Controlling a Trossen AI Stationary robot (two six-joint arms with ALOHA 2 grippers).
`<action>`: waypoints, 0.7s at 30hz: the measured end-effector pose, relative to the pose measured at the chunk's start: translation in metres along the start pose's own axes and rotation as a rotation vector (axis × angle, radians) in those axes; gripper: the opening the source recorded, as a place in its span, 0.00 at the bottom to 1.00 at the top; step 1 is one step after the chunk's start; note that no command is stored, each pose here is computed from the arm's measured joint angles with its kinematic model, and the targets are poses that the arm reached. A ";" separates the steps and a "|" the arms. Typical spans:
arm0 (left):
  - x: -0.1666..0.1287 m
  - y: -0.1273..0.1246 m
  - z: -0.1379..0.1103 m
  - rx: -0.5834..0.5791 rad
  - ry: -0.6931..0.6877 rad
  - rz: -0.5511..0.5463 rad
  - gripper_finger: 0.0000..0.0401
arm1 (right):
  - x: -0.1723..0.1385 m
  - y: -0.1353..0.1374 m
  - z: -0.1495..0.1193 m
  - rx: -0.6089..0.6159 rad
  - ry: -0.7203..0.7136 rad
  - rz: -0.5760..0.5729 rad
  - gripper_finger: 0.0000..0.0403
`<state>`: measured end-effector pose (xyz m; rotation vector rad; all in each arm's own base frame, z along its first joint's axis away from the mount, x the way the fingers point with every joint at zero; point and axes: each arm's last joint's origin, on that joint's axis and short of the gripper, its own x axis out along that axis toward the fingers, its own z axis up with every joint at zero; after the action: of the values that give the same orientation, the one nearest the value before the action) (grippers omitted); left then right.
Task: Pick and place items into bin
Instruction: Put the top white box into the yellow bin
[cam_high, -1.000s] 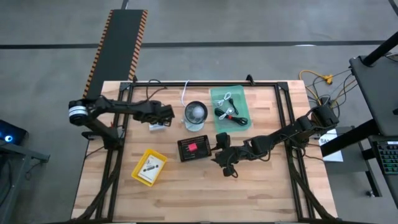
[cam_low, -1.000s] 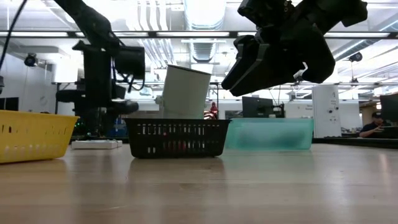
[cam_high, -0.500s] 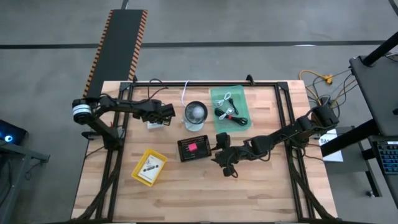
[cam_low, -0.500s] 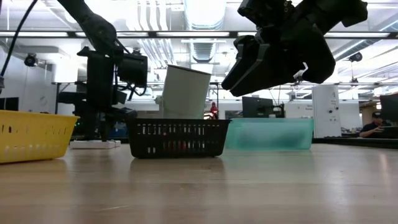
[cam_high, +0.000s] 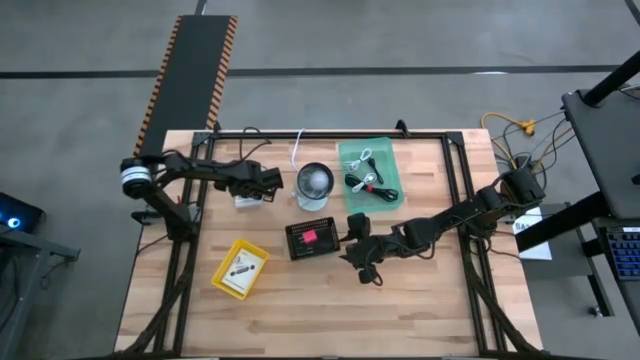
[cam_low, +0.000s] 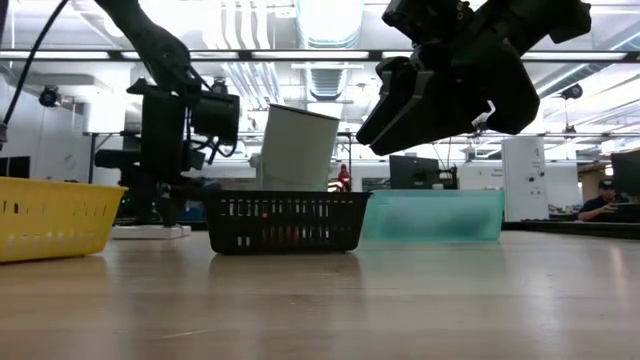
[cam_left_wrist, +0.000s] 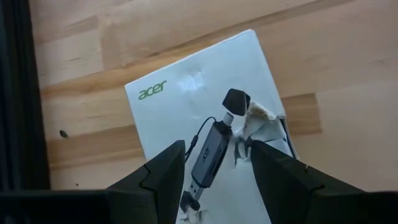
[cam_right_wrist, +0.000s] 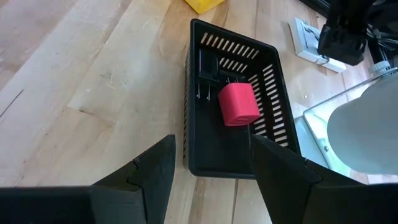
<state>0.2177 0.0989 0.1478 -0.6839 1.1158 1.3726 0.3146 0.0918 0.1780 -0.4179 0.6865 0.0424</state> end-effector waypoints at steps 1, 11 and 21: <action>0.001 0.000 0.000 0.003 0.001 0.008 0.42 | 0.000 0.000 0.000 0.000 0.000 0.000 0.48; 0.017 -0.001 -0.003 0.091 0.069 0.097 0.40 | 0.000 0.000 0.000 0.000 0.000 0.000 0.48; 0.026 -0.001 -0.006 0.218 0.101 0.138 0.04 | 0.000 0.000 0.000 0.000 0.000 0.000 0.48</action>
<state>0.2137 0.1033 0.1220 -0.5300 1.3921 1.3183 0.3145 0.0918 0.1779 -0.4177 0.6870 0.0425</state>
